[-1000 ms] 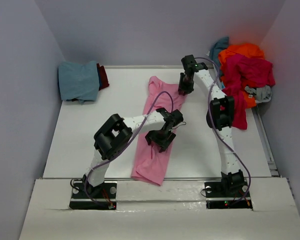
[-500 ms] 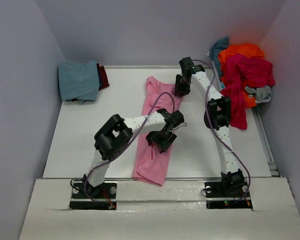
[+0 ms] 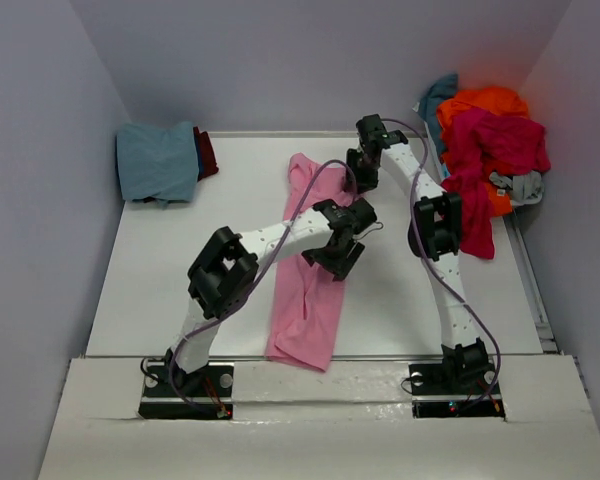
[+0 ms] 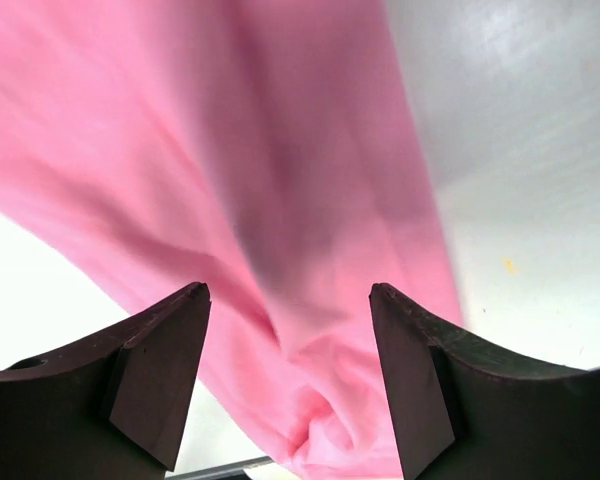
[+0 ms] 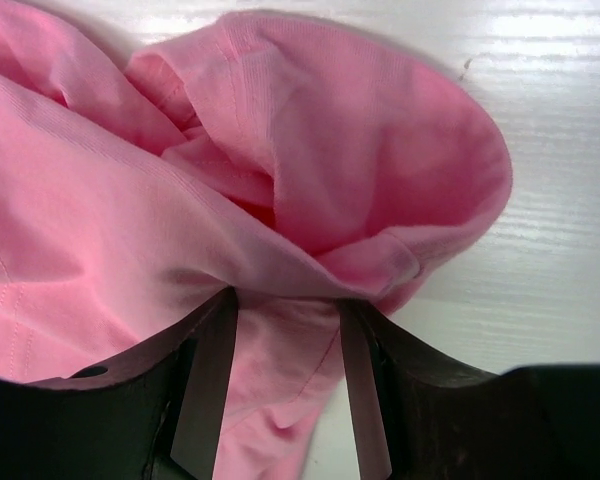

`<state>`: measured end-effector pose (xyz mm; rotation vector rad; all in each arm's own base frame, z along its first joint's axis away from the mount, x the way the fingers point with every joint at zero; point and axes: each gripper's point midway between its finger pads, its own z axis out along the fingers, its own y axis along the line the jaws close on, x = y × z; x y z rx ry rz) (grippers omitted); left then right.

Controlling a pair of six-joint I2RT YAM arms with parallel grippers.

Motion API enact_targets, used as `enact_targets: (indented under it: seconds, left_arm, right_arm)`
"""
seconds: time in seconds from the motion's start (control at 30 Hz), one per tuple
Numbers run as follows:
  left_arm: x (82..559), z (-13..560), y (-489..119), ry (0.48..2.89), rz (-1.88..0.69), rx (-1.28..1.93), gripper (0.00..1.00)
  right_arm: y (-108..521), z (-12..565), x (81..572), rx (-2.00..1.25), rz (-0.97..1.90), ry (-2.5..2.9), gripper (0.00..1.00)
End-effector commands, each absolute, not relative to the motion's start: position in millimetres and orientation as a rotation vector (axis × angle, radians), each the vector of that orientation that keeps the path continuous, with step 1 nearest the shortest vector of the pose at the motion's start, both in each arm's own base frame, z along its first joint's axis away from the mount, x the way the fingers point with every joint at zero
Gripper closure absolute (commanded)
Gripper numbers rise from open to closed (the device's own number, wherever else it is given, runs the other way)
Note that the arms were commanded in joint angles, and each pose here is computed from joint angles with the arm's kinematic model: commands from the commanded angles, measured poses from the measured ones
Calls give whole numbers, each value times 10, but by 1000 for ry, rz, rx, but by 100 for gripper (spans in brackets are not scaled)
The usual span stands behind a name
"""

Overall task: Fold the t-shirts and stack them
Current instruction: Fold the tshirt

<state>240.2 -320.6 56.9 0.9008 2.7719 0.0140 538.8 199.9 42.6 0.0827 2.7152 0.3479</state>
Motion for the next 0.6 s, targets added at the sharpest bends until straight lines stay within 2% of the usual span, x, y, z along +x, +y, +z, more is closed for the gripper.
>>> enact_targets:
  seconds: [0.0,0.17,0.3,0.43,0.57]
  left_arm:
    - [3073,1185,-2943,2661,12,572,22]
    - [3570,1446,-2590,2601,44,357,22]
    - [3888,1547,-2436,2565,22,271,22]
    - [4274,1477,-2443,2547,25,255,22]
    - [4441,1200,-2503,2592,2,254,23]
  right_arm:
    - [1998,948,5365,39,336,2622,48]
    - [1842,1382,5259,79,267,2571,46]
    - [1656,1488,5141,143,152,2594,45]
    - [1644,1459,4899,154,173,2657,45]
    - [1606,1360,4619,144,146,2728,46]
